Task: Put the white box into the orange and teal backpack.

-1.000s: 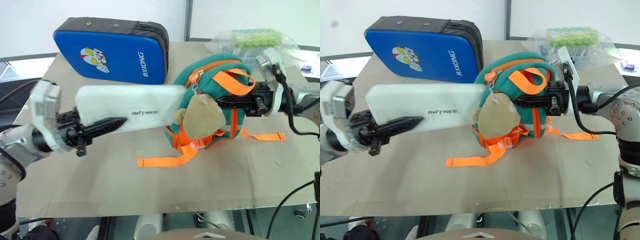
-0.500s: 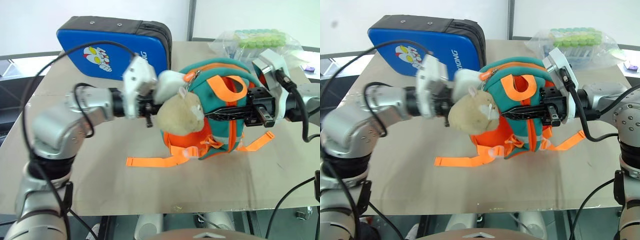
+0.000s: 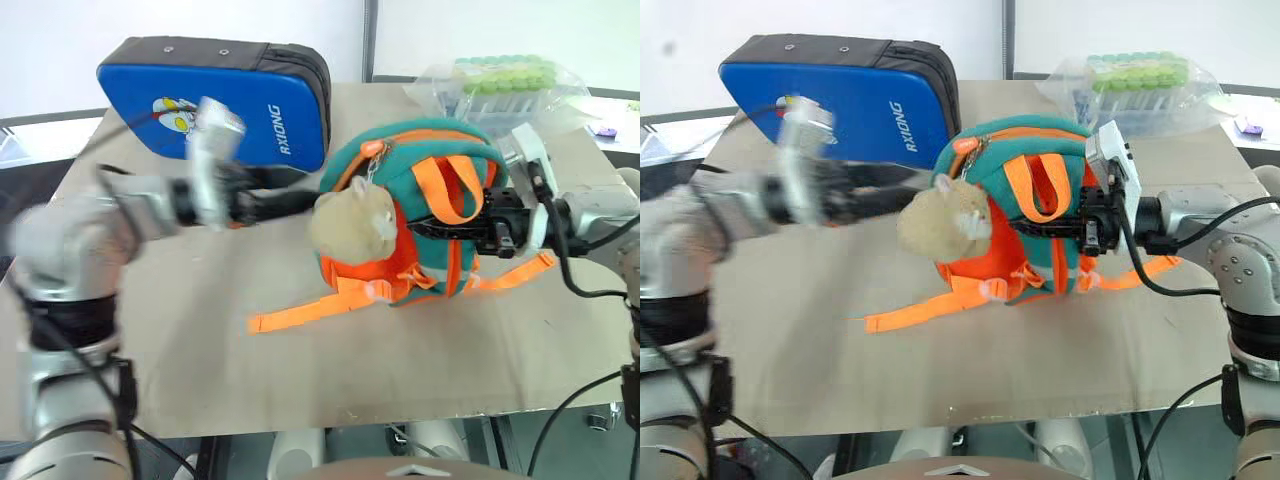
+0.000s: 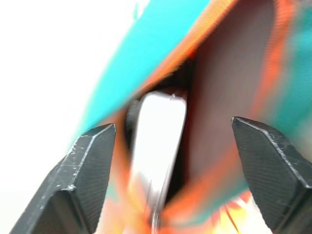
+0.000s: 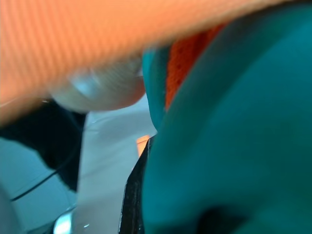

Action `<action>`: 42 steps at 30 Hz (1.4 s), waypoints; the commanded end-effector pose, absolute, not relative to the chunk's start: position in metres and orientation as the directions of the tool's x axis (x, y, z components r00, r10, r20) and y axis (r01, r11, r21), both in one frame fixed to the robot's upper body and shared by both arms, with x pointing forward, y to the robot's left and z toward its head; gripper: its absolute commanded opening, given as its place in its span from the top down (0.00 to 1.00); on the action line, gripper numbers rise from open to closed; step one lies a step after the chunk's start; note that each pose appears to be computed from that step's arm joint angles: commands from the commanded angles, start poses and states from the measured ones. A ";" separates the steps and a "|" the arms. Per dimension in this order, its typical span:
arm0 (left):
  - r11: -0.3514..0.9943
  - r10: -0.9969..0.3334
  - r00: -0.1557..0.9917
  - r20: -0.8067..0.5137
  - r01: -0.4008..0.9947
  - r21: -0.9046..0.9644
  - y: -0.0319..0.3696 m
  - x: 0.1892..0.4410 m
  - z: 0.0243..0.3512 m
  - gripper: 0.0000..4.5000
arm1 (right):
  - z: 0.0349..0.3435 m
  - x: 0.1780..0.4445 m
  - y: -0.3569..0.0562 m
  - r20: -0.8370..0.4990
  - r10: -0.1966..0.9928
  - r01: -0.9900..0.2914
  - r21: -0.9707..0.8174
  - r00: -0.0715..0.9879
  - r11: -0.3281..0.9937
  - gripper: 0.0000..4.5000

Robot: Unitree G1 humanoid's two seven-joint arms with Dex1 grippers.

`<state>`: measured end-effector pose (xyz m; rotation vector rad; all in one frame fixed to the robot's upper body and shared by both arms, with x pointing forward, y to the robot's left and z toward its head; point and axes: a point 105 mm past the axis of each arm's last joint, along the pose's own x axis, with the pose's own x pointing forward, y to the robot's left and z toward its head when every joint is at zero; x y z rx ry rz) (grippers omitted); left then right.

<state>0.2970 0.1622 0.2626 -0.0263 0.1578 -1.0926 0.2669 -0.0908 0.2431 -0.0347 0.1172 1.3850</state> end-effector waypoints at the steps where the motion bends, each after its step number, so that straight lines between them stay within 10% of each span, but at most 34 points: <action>1: 0.390 -0.919 0.392 -0.036 0.894 -0.223 0.184 0.274 0.281 0.18 | 0.249 0.279 -0.091 -0.067 0.968 -0.970 -0.005 0.244 0.244 1.00; 21: 0.196 -0.966 0.249 0.072 0.884 -0.425 0.081 0.257 0.250 0.18 | 0.257 0.273 -0.074 -0.056 0.975 -0.977 -0.018 0.213 0.212 1.00; 29: 0.181 -0.949 0.281 0.142 0.855 -0.486 0.085 0.263 0.261 0.85 | 0.259 0.277 -0.079 -0.034 0.964 -0.964 -0.014 0.265 0.265 1.00; 34: 0.093 -0.862 0.328 0.387 0.852 -0.515 0.138 0.258 0.298 0.87 | 0.289 0.298 -0.105 0.177 0.906 -0.922 0.119 0.384 0.368 1.00; 42: 0.247 -0.818 0.519 0.248 0.706 -0.663 0.182 0.261 0.248 0.87 | 0.316 0.322 -0.146 0.379 0.741 -0.831 0.297 0.555 0.471 1.00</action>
